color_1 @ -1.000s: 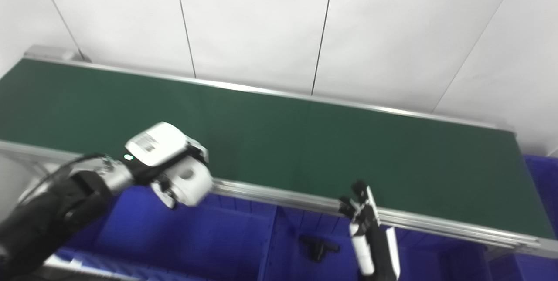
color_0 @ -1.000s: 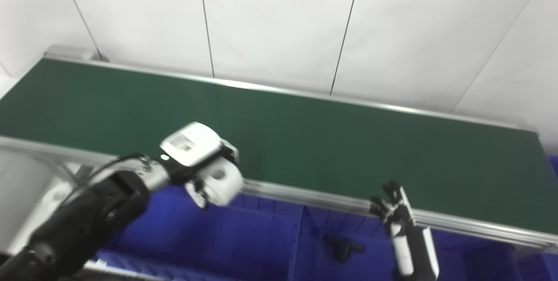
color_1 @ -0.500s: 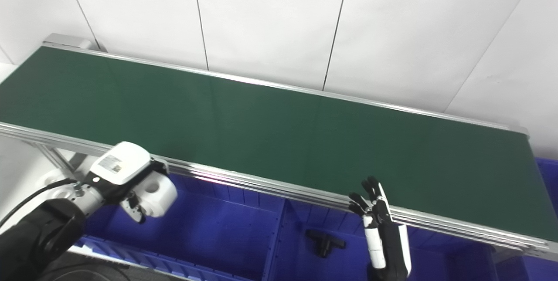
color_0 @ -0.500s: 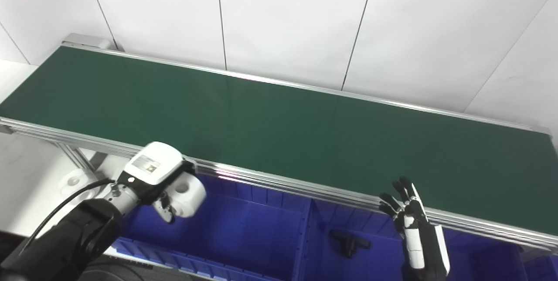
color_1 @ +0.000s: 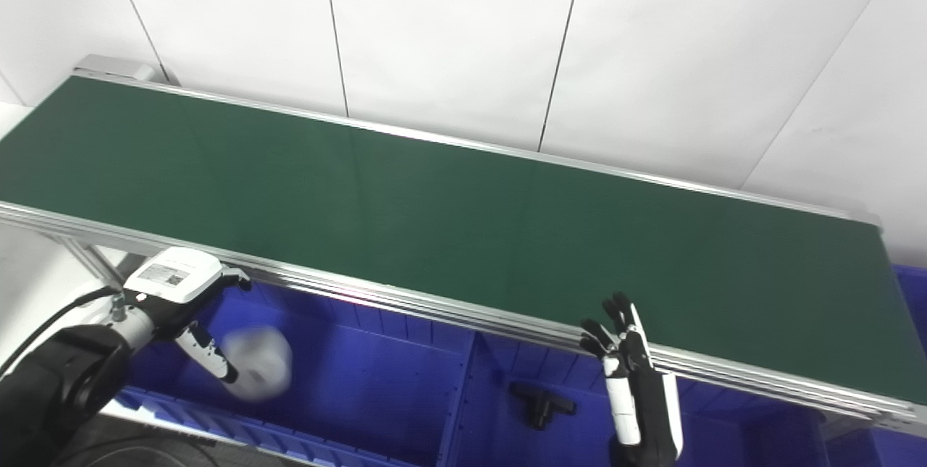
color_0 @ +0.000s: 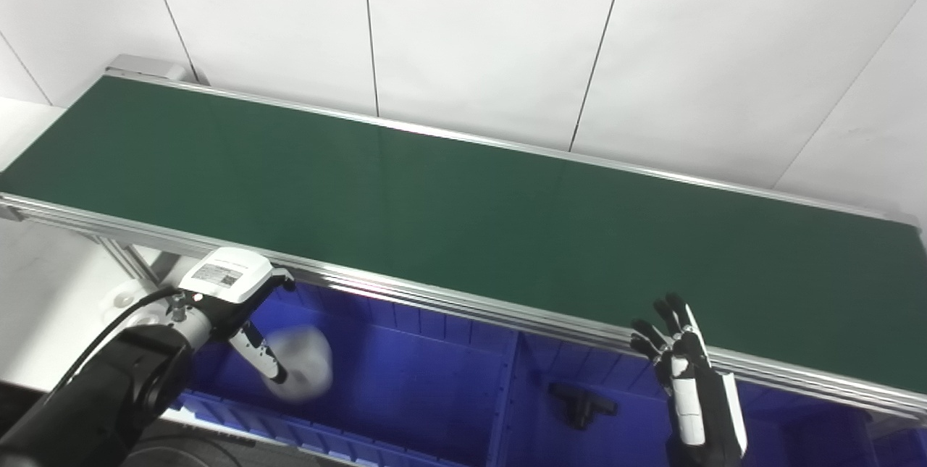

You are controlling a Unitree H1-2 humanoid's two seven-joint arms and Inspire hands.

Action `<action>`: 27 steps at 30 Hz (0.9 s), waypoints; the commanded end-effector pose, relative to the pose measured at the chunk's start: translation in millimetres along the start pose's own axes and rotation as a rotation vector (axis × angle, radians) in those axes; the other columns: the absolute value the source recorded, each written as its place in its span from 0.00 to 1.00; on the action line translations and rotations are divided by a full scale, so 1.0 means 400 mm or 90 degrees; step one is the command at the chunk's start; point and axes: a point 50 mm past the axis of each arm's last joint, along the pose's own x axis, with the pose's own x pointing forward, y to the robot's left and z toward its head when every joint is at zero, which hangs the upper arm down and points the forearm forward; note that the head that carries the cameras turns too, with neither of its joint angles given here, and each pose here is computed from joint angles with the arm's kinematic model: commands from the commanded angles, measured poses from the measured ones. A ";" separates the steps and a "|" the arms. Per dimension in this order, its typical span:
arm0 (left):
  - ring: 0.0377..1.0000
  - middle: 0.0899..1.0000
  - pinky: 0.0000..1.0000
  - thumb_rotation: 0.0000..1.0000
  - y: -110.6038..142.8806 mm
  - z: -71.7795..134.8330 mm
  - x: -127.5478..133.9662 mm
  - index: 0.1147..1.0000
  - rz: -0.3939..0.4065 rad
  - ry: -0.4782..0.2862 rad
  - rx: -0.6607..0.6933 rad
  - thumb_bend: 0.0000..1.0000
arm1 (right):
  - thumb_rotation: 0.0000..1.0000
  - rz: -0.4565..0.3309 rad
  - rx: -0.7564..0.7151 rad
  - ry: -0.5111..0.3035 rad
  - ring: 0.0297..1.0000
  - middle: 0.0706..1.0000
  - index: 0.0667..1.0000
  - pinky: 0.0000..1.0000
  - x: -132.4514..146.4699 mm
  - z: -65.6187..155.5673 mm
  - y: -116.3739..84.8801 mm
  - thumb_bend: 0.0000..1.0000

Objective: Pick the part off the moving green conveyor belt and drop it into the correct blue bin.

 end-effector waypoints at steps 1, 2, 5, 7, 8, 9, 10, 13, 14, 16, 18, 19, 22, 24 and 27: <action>0.99 1.00 0.99 0.73 0.042 -0.015 -0.013 1.00 0.003 0.010 -0.004 1.00 | 0.87 0.008 0.006 -0.045 0.84 0.94 0.97 0.81 0.023 0.034 0.011 0.74; 1.00 1.00 1.00 0.73 0.045 -0.014 -0.016 1.00 -0.004 0.011 -0.009 1.00 | 0.87 0.008 0.007 -0.045 0.84 0.94 0.96 0.81 0.023 0.034 0.012 0.74; 1.00 1.00 1.00 0.73 0.059 -0.010 -0.022 1.00 -0.018 0.007 -0.012 1.00 | 0.87 0.008 0.004 -0.045 0.84 0.94 0.96 0.81 0.026 0.033 0.012 0.74; 1.00 1.00 1.00 0.74 0.067 -0.007 -0.027 1.00 -0.015 -0.001 -0.019 1.00 | 0.88 0.009 -0.001 -0.046 0.84 0.94 0.96 0.81 0.027 0.033 0.012 0.74; 1.00 1.00 1.00 0.74 0.070 -0.006 -0.029 1.00 -0.011 -0.006 -0.024 1.00 | 0.88 0.009 -0.001 -0.046 0.84 0.94 0.97 0.81 0.027 0.034 0.013 0.74; 1.00 1.00 1.00 0.74 0.077 -0.001 -0.033 1.00 -0.005 -0.018 -0.039 1.00 | 0.88 0.008 0.000 -0.046 0.84 0.94 0.97 0.81 0.028 0.035 0.014 0.75; 1.00 1.00 1.00 0.74 0.084 0.004 -0.038 1.00 0.003 -0.034 -0.056 1.00 | 0.87 0.006 0.002 -0.046 0.84 0.94 0.96 0.81 0.028 0.035 0.015 0.76; 1.00 1.00 1.00 0.69 0.131 0.044 -0.069 1.00 0.047 -0.134 -0.195 1.00 | 0.87 0.006 -0.002 -0.048 0.83 0.94 0.96 0.80 0.030 0.035 0.022 0.75; 1.00 1.00 1.00 0.65 0.151 0.062 -0.083 1.00 0.064 -0.190 -0.277 1.00 | 0.87 0.005 -0.003 -0.048 0.83 0.94 0.96 0.80 0.031 0.035 0.025 0.76; 1.00 1.00 0.99 0.61 0.178 0.098 -0.101 0.97 0.101 -0.305 -0.426 1.00 | 0.87 0.003 -0.002 -0.046 0.83 0.93 0.96 0.79 0.033 0.036 0.035 0.76; 1.00 0.98 0.96 0.67 0.184 0.132 -0.102 0.94 0.145 -0.390 -0.521 1.00 | 0.87 0.003 -0.001 -0.045 0.83 0.93 0.96 0.80 0.035 0.036 0.045 0.77; 1.00 0.98 0.97 0.69 0.184 0.146 -0.100 0.94 0.163 -0.417 -0.556 1.00 | 0.86 0.004 -0.001 -0.045 0.83 0.93 0.97 0.80 0.037 0.034 0.052 0.77; 0.99 0.97 0.97 0.72 0.183 0.203 -0.075 0.95 0.213 -0.466 -0.645 1.00 | 0.86 0.005 -0.006 -0.042 0.83 0.93 0.97 0.80 0.042 0.029 0.074 0.76; 0.98 0.97 0.96 0.74 0.180 0.226 -0.060 0.96 0.239 -0.469 -0.680 1.00 | 0.87 0.006 -0.006 -0.039 0.84 0.94 0.97 0.81 0.043 0.026 0.090 0.76; 0.96 0.98 0.93 0.80 0.152 0.280 -0.016 0.98 0.282 -0.424 -0.777 0.97 | 0.88 -0.001 -0.009 -0.035 0.85 0.94 0.96 0.82 0.041 0.026 0.113 0.77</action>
